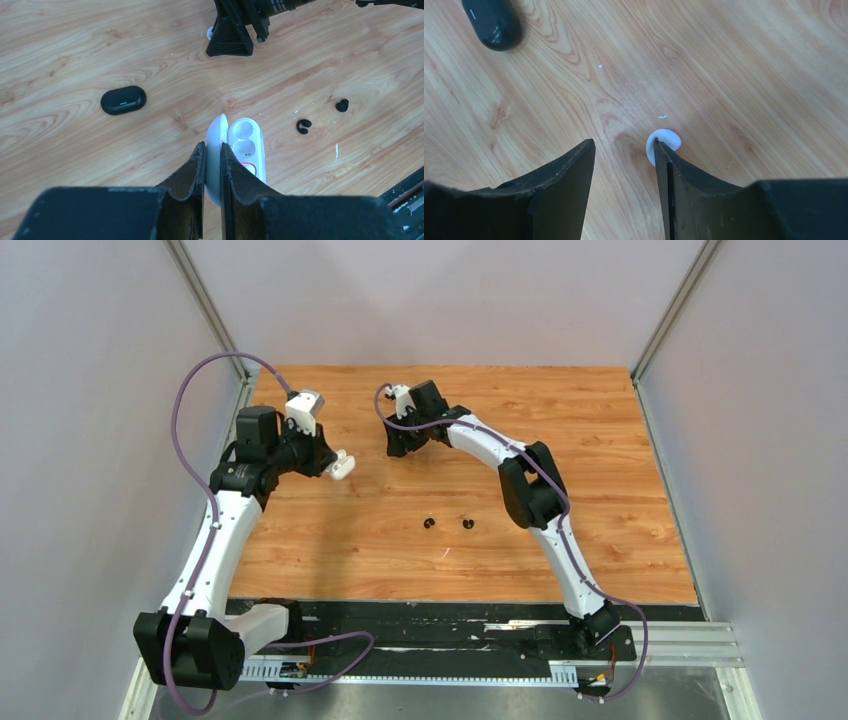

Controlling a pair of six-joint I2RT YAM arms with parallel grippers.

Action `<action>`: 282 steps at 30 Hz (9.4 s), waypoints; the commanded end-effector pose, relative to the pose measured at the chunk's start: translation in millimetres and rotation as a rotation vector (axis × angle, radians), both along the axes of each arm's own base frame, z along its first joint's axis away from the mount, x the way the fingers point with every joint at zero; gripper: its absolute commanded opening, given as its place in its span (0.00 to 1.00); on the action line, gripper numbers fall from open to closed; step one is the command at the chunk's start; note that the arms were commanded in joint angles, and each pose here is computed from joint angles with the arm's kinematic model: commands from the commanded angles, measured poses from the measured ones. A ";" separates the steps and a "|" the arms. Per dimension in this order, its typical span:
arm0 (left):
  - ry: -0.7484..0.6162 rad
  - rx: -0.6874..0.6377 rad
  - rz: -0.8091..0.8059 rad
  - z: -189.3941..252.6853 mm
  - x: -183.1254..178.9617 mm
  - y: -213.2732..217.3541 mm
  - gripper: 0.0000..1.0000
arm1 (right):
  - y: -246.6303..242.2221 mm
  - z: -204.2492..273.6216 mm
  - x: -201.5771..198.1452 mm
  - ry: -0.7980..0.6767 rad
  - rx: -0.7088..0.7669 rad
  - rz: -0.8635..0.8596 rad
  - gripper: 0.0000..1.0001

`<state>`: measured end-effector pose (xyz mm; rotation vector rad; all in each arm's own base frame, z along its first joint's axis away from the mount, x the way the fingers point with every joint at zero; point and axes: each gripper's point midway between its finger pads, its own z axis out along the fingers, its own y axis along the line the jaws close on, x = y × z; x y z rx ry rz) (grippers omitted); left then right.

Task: Insert the wireless bluetooth earbuds into the charging case
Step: Pick up the right earbud from the center of the board, then insert the right earbud into the right side groove of the charging case, then pass from the left arm to the right

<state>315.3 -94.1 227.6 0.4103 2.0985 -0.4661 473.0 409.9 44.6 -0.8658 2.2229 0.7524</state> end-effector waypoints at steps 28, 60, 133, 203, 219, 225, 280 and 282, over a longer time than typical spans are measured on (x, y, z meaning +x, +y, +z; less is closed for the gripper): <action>-0.059 -0.033 -0.008 19.4 7.9 -3.4 0.00 | -18.1 11.3 37.8 -0.152 -0.078 -0.087 0.36; -0.073 -0.036 -0.049 19.4 9.7 -8.0 0.00 | -26.1 40.3 33.7 -0.206 -0.056 -0.015 0.00; -0.662 0.030 -0.970 72.1 6.8 -204.7 0.00 | -104.6 245.5 -144.3 -0.881 -0.165 0.814 0.00; -0.859 -0.114 -0.830 141.0 5.6 -205.1 0.00 | -132.6 292.0 -151.5 -0.170 0.514 0.525 0.62; -0.804 -0.190 -0.726 151.2 22.4 -206.8 0.00 | -124.3 296.5 -147.8 -0.056 0.599 0.538 0.49; -0.794 -0.200 -0.717 151.7 24.3 -207.4 0.00 | -122.3 294.8 -143.3 -0.030 0.610 0.528 0.38; -0.425 -0.393 -0.788 171.3 17.3 -194.7 0.80 | -130.6 292.6 -142.5 0.014 0.638 0.504 0.00; -0.395 -0.404 -0.797 160.6 15.9 -196.0 0.86 | -129.7 293.4 -140.5 0.013 0.640 0.505 0.00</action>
